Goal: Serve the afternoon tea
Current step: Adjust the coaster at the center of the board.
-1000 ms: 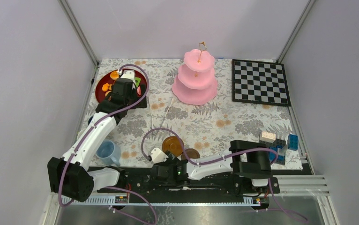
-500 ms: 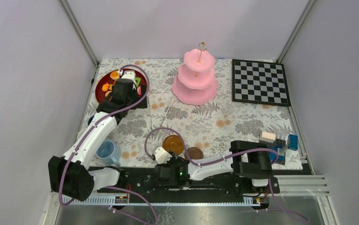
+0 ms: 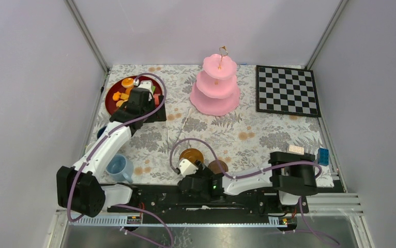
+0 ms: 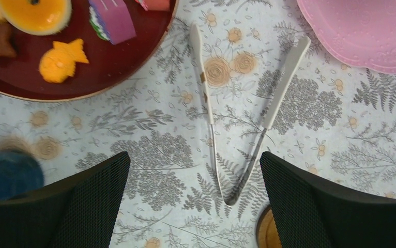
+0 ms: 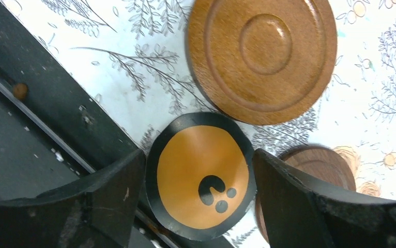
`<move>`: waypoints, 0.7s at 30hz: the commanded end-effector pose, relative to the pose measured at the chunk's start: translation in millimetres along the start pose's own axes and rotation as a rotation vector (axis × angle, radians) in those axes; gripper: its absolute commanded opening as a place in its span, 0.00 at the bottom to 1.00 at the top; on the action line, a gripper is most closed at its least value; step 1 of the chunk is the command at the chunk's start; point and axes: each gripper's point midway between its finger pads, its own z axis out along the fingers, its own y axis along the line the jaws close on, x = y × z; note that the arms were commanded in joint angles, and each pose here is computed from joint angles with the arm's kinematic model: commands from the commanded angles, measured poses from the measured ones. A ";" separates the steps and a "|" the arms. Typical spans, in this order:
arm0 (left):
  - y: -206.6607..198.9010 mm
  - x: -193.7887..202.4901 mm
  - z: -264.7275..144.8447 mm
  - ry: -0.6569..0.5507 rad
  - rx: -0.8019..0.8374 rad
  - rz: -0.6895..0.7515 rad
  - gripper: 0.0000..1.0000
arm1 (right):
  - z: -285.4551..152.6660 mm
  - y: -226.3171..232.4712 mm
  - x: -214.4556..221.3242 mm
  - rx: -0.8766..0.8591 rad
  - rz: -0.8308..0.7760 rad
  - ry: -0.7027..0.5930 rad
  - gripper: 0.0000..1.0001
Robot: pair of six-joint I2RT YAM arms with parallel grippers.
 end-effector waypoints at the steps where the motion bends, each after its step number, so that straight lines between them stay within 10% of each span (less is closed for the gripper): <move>1: -16.2 10.3 6.5 0.027 0.082 -0.078 0.99 | -10.9 -15.6 -18.1 -0.081 -0.063 -0.074 0.85; 12: -14.6 48.5 34.7 0.116 0.039 -0.250 0.99 | -38.9 -25.2 -25.2 -0.203 -0.076 -0.176 0.77; 21: -43.4 72.2 74.7 0.152 0.091 -0.102 0.99 | -69.7 -54.9 -52.9 -0.275 0.177 -0.363 0.93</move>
